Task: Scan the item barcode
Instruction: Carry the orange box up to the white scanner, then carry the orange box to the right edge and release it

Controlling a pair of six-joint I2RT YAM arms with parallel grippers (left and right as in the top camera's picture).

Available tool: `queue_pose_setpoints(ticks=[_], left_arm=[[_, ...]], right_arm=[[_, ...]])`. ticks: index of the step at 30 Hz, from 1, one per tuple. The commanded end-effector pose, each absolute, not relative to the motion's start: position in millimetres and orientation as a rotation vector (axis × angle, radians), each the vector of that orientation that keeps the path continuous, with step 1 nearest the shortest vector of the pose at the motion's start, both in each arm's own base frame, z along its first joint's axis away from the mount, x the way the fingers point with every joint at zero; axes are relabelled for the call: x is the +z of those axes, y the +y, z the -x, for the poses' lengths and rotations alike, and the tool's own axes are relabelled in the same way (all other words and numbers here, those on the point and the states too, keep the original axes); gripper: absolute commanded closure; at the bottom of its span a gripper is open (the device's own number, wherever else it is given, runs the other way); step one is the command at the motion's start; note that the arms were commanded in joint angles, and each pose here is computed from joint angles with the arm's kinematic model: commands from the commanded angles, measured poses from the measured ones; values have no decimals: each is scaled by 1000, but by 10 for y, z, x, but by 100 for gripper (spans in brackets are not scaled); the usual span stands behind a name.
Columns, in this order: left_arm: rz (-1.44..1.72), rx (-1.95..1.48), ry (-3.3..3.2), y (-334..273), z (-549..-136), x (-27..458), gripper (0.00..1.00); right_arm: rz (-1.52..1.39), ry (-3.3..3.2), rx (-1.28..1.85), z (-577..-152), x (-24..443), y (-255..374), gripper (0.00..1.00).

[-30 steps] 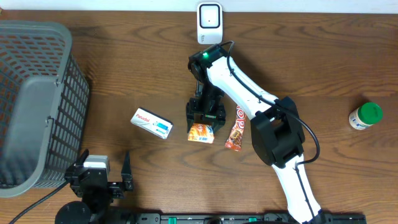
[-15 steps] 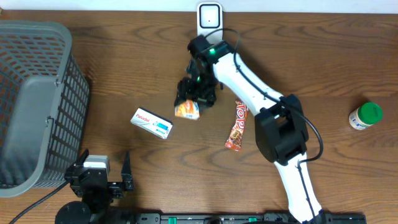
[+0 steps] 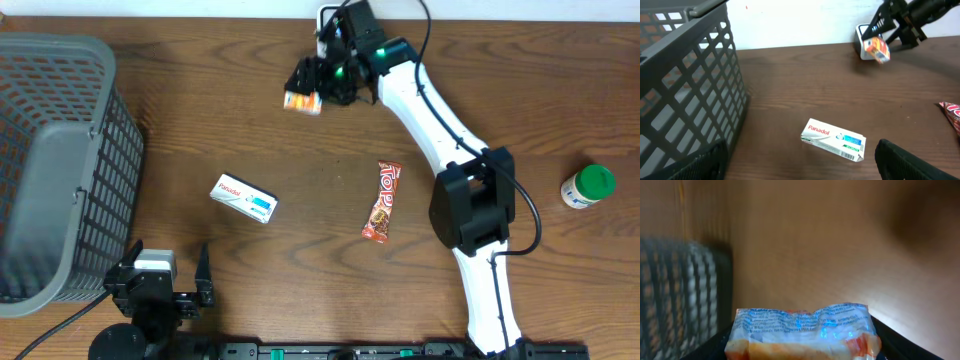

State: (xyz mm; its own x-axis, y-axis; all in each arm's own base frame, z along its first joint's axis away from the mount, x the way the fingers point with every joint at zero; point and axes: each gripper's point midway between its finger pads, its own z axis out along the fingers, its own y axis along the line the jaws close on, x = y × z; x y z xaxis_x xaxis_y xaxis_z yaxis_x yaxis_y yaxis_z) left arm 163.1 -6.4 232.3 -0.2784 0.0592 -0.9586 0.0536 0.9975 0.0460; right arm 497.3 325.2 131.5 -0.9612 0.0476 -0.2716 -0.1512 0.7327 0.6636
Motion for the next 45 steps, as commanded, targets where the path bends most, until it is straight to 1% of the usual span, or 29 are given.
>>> queue_pose_setpoints(ticks=[1, 5, 9, 15, 19, 26, 30, 34, 42, 45], left_arm=[[-77, 4, 1849, -60, -1626, 2326, 7], [-77, 4, 1849, -60, -1626, 2326, 7], [-77, 4, 1849, -60, -1626, 2326, 7], [-77, 4, 1849, -60, -1626, 2326, 7], [-77, 4, 1849, -60, -1626, 2326, 7], [-77, 4, 1849, -60, -1626, 2326, 7], [-77, 4, 1849, -60, -1626, 2326, 7], [-77, 4, 1849, -60, -1626, 2326, 7], [-77, 4, 1849, -60, -1626, 2326, 7], [-77, 4, 1849, -60, -1626, 2326, 7]], right_arm=[[20, 2566, 872, -5315, 1399, 3035, 34], [107, 2413, 732, -5603, 1541, 2985, 34], [74, 2300, 566, -5851, 1664, 2858, 36], [-21, 2145, 366, -6183, 1794, 2616, 35], [-59, 2073, 343, -6380, 1701, 2579, 31], [-48, 1954, 288, -6707, 1214, 2607, 30], [-81, 1946, 234, -6754, 1040, 2531, 30], [-70, 1948, 215, -6756, 1019, 2514, 31], [-42, 1936, 151, -6753, 1156, 2450, 30], [-25, 1923, 132, -6737, 1326, 2431, 30]])
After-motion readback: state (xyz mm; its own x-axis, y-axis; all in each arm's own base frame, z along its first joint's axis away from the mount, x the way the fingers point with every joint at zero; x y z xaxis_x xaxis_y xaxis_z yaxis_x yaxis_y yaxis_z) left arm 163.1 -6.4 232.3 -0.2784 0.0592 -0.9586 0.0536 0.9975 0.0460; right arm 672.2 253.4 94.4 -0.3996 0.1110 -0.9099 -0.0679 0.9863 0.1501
